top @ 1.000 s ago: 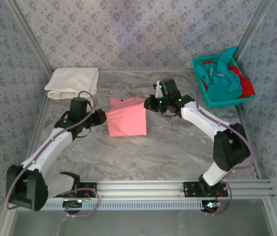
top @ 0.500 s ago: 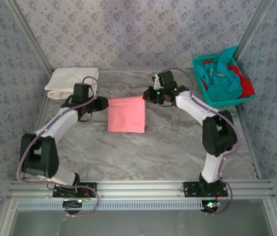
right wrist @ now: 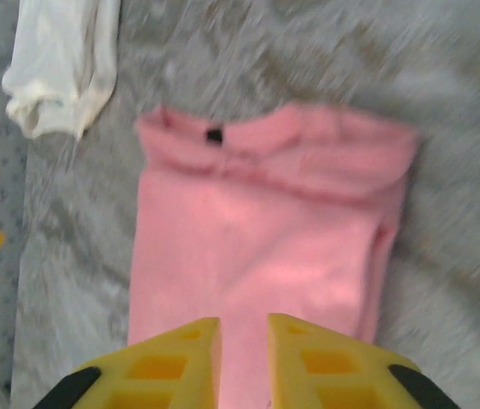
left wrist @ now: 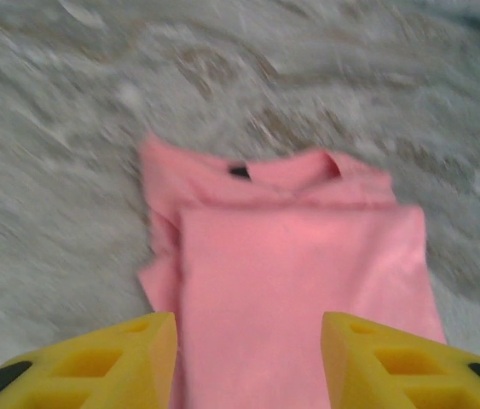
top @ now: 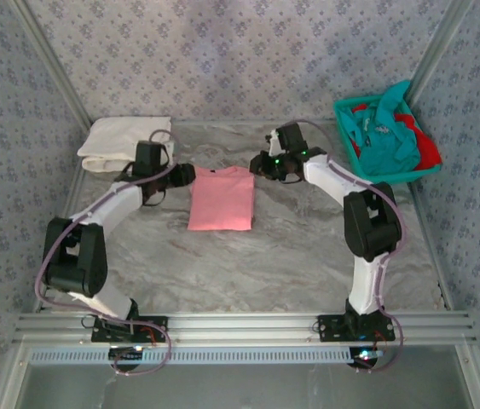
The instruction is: Fold and stack the t-shirts
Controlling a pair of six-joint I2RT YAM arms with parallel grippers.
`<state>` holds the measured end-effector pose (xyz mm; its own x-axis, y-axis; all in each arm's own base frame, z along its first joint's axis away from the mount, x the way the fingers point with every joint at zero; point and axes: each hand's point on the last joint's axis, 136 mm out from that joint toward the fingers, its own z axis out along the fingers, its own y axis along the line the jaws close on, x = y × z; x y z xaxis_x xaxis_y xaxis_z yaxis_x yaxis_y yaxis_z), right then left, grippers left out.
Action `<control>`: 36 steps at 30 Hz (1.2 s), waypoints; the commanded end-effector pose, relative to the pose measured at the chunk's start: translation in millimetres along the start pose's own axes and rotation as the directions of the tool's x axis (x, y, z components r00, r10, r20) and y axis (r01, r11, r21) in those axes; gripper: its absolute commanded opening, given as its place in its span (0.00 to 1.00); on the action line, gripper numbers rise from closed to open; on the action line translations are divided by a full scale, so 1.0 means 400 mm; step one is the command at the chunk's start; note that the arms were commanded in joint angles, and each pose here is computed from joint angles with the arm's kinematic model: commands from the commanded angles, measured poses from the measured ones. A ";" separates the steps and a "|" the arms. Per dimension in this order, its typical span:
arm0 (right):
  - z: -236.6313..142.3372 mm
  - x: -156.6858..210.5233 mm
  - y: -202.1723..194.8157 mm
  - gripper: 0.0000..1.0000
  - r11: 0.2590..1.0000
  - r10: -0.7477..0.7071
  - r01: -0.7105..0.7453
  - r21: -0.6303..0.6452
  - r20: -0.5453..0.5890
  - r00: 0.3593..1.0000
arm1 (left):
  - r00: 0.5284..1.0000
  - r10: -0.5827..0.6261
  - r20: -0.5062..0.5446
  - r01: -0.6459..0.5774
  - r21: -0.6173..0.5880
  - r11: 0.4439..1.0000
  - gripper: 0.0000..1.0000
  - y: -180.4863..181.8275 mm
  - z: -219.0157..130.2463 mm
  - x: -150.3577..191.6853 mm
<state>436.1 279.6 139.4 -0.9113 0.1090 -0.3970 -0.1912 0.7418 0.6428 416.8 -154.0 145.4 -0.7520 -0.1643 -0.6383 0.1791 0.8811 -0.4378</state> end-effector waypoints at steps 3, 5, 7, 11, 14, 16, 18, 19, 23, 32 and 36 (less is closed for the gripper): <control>0.058 0.120 0.069 0.14 0.993 -0.079 0.070 -0.095 -0.087 0.993 | 0.991 -0.097 -0.089 0.099 0.010 0.995 0.51 0.029 0.044 0.135; 0.095 0.151 0.042 0.12 0.996 -0.064 0.055 -0.074 -0.128 0.990 | 0.986 -0.113 -0.124 0.112 -0.016 0.994 0.53 0.052 0.061 0.173; 0.130 0.172 0.015 0.11 0.997 -0.058 0.051 -0.051 -0.149 0.987 | 0.980 -0.121 -0.158 0.118 -0.028 0.993 0.57 0.064 0.080 0.195; 0.178 0.189 -0.031 0.08 0.999 -0.043 0.041 -0.014 -0.166 0.985 | 0.972 -0.130 -0.197 0.127 -0.025 0.992 0.61 0.073 0.120 0.212; 0.197 0.192 -0.051 0.07 0.999 -0.032 0.032 -0.001 -0.171 0.985 | 0.961 -0.145 -0.236 0.146 -0.015 0.989 0.61 0.076 0.155 0.231; 0.203 0.193 -0.059 0.07 1.000 -0.028 0.029 0.002 -0.171 0.985 | 0.957 -0.147 -0.249 0.152 0.000 0.988 0.61 0.070 0.172 0.238; 0.206 0.194 -0.067 0.07 1.000 -0.026 0.028 0.011 -0.170 0.985 | 0.958 -0.135 -0.255 0.143 0.016 0.990 0.59 0.058 0.184 0.242; 0.208 0.194 -0.071 0.07 1.000 -0.021 0.024 0.013 -0.171 0.985 | 0.957 -0.129 -0.259 0.140 0.026 0.990 0.58 0.049 0.188 0.241; 0.214 0.197 -0.089 0.06 1.000 -0.008 0.012 0.022 -0.168 0.986 | 0.958 -0.113 -0.265 0.136 0.069 0.988 0.49 0.009 0.207 0.241; 0.213 0.194 -0.121 0.05 0.999 0.025 -0.020 0.034 -0.158 0.987 | 0.954 -0.116 -0.277 0.153 0.115 0.981 0.44 -0.052 0.243 0.248; 0.210 0.192 -0.115 0.05 0.999 0.024 -0.020 0.025 -0.155 0.988 | 0.949 -0.124 -0.291 0.155 0.085 0.984 0.42 -0.035 0.265 0.265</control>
<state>407.1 315.1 39.1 -0.9537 0.0119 -0.3005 -0.1943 0.7382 0.6460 407.9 -199.0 31.7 -0.9003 -0.1825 -0.3952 0.0616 0.8453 -0.5307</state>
